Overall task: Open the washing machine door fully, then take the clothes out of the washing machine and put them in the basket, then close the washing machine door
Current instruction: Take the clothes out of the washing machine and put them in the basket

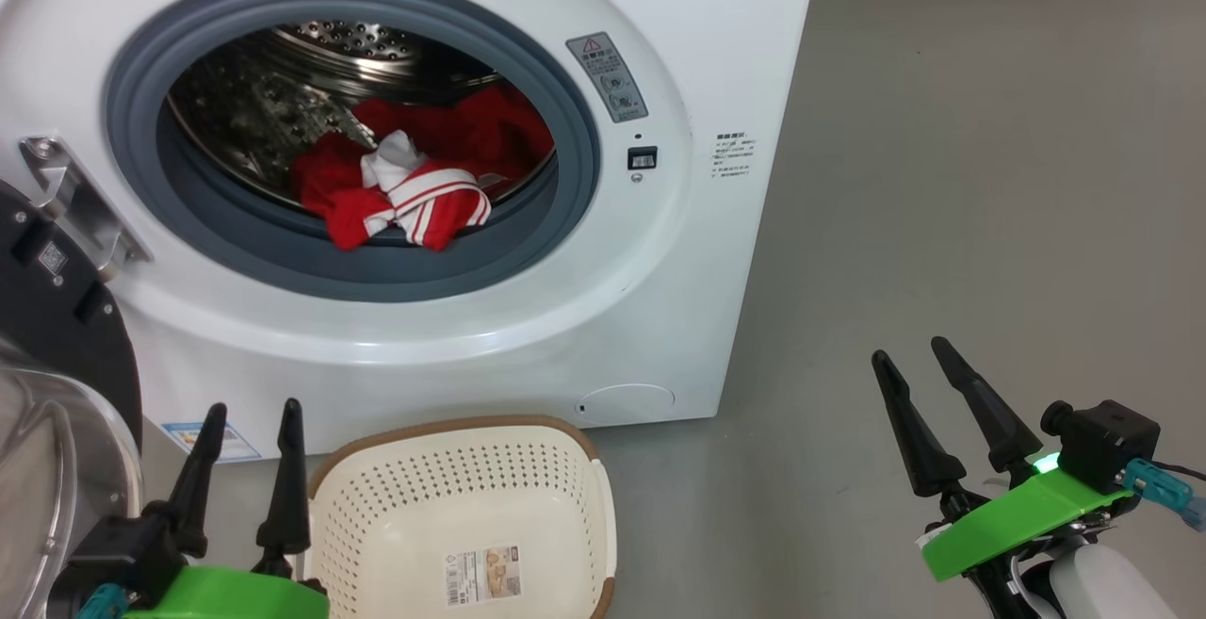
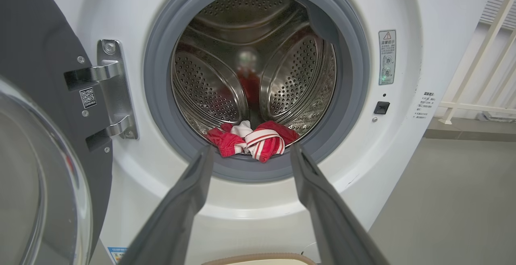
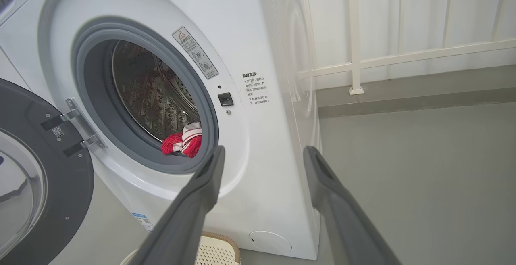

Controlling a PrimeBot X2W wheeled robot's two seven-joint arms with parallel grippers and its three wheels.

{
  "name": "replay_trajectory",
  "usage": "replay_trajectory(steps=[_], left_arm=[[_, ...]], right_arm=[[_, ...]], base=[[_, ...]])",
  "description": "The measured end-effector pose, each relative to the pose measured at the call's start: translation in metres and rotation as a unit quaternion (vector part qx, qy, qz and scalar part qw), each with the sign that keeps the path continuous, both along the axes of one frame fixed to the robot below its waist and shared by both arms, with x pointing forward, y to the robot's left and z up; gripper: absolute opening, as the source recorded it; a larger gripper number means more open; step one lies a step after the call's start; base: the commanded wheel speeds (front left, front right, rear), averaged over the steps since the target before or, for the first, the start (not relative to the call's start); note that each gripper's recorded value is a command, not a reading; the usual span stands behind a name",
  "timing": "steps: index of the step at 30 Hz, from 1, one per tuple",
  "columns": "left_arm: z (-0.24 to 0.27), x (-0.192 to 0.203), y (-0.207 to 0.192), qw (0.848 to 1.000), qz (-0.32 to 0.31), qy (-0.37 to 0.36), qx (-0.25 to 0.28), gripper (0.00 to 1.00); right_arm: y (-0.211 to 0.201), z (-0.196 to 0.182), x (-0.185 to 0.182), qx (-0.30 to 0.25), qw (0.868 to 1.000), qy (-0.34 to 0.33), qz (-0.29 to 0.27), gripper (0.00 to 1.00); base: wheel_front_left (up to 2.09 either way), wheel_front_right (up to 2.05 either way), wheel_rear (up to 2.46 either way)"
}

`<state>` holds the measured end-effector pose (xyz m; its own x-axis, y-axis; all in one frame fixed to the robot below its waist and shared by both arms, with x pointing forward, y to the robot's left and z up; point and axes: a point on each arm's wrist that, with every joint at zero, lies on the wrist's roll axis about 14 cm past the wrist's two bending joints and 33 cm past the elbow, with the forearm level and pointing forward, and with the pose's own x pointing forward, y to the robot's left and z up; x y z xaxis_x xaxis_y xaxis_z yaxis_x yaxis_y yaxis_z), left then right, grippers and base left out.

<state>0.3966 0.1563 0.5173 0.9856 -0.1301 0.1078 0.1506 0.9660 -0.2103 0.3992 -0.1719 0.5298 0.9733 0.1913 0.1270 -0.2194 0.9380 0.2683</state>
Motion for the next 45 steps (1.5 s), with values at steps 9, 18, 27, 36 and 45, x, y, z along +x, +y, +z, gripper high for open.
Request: replay_trajectory(steps=[9,18,27,36,45], left_arm=[[-0.003,0.001,0.001,1.0,0.002,0.004,0.0,1.0],[-0.004,0.001,0.001,1.0,0.003,0.005,-0.001,1.0],[-0.008,0.004,0.001,1.0,0.005,0.011,0.001,1.0],[-0.012,0.01,0.001,1.0,0.005,0.014,0.006,1.0],[-0.012,0.025,-0.001,1.0,0.008,0.012,0.012,1.0]], right_arm=[[-0.001,-0.001,0.001,0.0,1.0,0.001,-0.001,1.0],[-0.002,-0.002,0.002,-0.003,1.0,0.002,-0.004,1.0],[-0.005,-0.004,0.005,-0.006,1.0,0.004,-0.009,1.0],[-0.009,-0.008,0.01,-0.008,1.0,0.008,-0.017,1.0],[-0.011,-0.018,0.016,-0.013,1.0,0.018,-0.022,1.0]], base=[[0.0,0.0,0.0],[0.0,0.0,0.0],[0.0,0.0,0.0],[0.0,0.0,0.0],[0.0,0.0,0.0]])
